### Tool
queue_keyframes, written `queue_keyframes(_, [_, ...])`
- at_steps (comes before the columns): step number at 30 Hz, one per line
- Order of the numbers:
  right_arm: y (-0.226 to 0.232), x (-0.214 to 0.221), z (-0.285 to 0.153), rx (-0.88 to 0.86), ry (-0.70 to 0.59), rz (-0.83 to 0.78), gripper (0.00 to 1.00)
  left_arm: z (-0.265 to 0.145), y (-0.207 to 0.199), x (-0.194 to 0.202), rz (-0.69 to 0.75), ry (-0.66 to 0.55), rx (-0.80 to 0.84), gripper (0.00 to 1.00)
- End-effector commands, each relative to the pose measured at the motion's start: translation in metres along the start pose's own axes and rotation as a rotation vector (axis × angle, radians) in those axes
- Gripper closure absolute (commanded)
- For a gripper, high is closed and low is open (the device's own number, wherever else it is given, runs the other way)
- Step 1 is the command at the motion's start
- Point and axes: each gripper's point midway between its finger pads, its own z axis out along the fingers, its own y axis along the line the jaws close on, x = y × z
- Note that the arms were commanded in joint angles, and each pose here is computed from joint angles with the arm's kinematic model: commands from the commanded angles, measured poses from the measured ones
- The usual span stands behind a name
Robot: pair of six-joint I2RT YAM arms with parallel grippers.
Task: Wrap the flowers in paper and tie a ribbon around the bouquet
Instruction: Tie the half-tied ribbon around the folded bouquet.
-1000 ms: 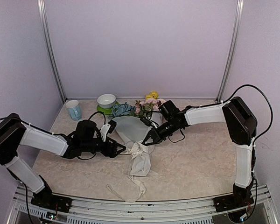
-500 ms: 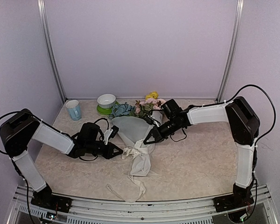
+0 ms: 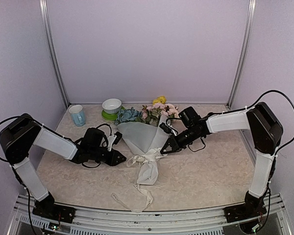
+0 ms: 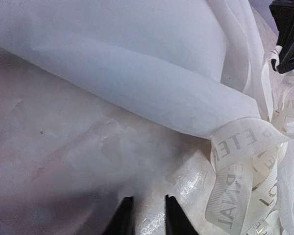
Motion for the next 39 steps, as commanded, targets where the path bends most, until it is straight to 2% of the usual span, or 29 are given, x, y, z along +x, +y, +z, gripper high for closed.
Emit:
queue_keyframes(1, [0.005,-0.007,-0.007,-0.018,-0.036,-0.003,1.00,-0.018,-0.027,-0.023,0.084,-0.110,0.078,0.62])
queue_keyframes(4, [0.007,-0.012,-0.007,-0.022,-0.041,-0.014,1.00,-0.047,-0.048,-0.038,0.217,-0.272,0.084,0.30])
queue_keyframes(5, [0.007,-0.011,-0.006,-0.023,-0.037,-0.014,1.00,-0.053,-0.056,-0.037,0.272,-0.292,0.094,0.21])
queue_keyframes(6, [0.006,-0.011,-0.005,-0.023,-0.033,-0.013,1.00,-0.053,-0.062,-0.032,0.328,-0.286,0.088,0.13])
queue_keyframes(8, [0.005,-0.009,-0.004,-0.026,-0.026,-0.010,1.00,-0.044,-0.066,-0.015,0.429,-0.215,0.046,0.02])
queue_keyframes(11, [0.006,-0.008,-0.004,-0.030,-0.026,-0.010,1.00,-0.023,-0.057,0.006,0.525,-0.081,-0.057,0.01])
queue_keyframes(15, [0.006,-0.007,-0.004,-0.033,-0.024,-0.008,1.00,-0.008,-0.040,-0.004,0.536,-0.061,-0.175,0.01])
queue_keyframes(18, [0.007,-0.006,-0.003,-0.040,-0.025,-0.006,1.00,0.007,-0.035,-0.010,0.549,-0.017,-0.200,0.02])
queue_keyframes(20, [0.007,-0.007,-0.002,-0.046,-0.026,-0.006,1.00,0.016,-0.036,-0.006,0.550,0.022,-0.171,0.17])
queue_keyframes(21, [0.007,-0.007,-0.001,-0.047,-0.026,-0.005,1.00,0.019,-0.038,-0.005,0.543,0.034,-0.154,0.36])
queue_keyframes(23, [0.007,-0.007,-0.002,-0.046,-0.027,-0.006,1.00,0.019,-0.041,-0.007,0.520,0.030,-0.128,0.88])
queue_keyframes(24, [0.007,-0.007,-0.001,-0.045,-0.026,-0.007,1.00,0.016,-0.043,-0.008,0.506,0.020,-0.115,1.00])
queue_keyframes(30, [-0.001,0.001,-0.001,-0.010,-0.011,0.000,1.00,-0.013,-0.048,-0.023,0.396,-0.050,-0.021,1.00])
queue_keyframes(39, [-0.004,0.018,-0.003,0.003,0.016,0.006,1.00,-0.004,0.008,-0.039,0.192,-0.014,-0.146,1.00])
